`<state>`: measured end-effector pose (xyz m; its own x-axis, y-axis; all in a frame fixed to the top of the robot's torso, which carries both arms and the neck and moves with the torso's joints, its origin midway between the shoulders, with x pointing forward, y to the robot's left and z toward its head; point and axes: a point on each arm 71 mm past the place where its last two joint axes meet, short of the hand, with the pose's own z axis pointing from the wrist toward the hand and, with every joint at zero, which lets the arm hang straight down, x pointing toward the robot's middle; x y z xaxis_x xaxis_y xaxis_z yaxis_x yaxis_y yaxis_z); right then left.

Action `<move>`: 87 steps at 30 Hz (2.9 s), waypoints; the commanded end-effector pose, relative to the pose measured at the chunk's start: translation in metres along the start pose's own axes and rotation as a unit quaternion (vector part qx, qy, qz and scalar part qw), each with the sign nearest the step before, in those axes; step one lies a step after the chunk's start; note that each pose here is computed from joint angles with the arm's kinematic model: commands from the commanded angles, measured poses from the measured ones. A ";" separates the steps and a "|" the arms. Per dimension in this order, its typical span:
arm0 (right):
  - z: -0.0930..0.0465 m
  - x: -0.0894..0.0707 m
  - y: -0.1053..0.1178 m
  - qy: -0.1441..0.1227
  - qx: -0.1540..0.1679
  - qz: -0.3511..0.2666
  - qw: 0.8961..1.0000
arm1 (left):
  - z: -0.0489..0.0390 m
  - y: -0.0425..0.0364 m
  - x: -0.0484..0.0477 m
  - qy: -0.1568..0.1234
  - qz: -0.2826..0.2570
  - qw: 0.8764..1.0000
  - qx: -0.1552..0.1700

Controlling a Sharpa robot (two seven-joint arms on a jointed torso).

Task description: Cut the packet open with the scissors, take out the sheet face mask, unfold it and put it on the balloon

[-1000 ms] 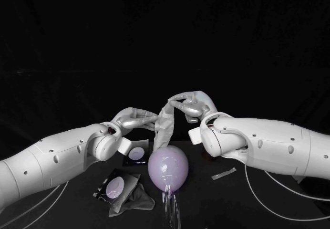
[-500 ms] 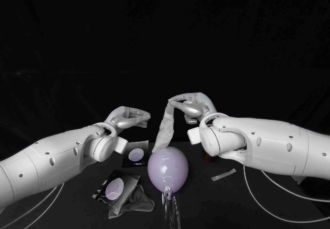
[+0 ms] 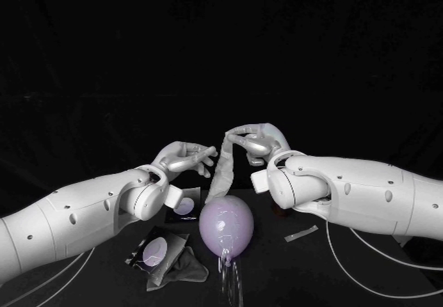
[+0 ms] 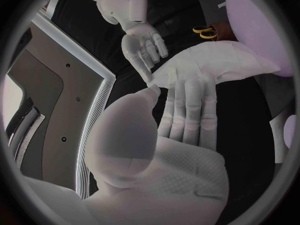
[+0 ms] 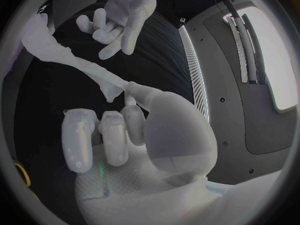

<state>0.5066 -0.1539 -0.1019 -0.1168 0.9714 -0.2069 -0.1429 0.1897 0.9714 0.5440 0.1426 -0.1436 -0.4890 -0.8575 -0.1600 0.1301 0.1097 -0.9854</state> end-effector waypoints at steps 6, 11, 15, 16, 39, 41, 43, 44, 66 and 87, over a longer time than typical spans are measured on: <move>0.000 0.005 0.003 0.013 -0.008 0.003 1.000 | 0.0026 -0.0044 0.0105 0.016 -0.032 0.999 0.010; -0.001 0.007 0.003 0.016 -0.008 0.003 1.000 | 0.0035 -0.0050 0.0110 0.009 -0.033 0.999 0.012; -0.002 0.008 0.004 0.019 -0.009 0.004 1.000 | 0.0039 -0.0046 0.0097 0.003 -0.031 0.999 0.011; -0.002 0.008 0.004 0.019 -0.009 0.004 1.000 | 0.0040 -0.0044 0.0093 0.001 -0.030 0.999 0.010; -0.006 0.015 0.007 0.031 -0.015 0.006 0.999 | 0.0056 -0.0006 -0.0004 -0.042 0.027 0.999 -0.008; -0.006 0.016 0.007 0.032 -0.015 0.006 0.999 | 0.0059 -0.0006 0.0005 -0.040 0.028 0.999 -0.008; -0.006 0.016 0.007 0.033 -0.015 0.006 0.999 | 0.0060 -0.0007 0.0012 -0.037 0.028 0.999 -0.008; -0.005 0.017 0.007 0.033 -0.015 0.006 0.999 | 0.0061 -0.0008 0.0019 -0.034 0.029 0.999 -0.008; -0.003 0.022 0.006 0.038 -0.013 0.006 0.999 | 0.0074 -0.0049 0.0082 -0.029 0.031 0.999 0.012; 0.000 0.009 0.003 0.020 -0.014 -0.002 1.000 | 0.0046 -0.0035 0.0001 -0.040 0.034 0.999 0.010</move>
<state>0.5042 -0.1439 -0.1034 -0.1508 0.9670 -0.2055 -0.1449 0.1840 0.9722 0.5474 0.1391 -0.1412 -0.4158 -0.8830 -0.2176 0.1671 0.1610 -0.9727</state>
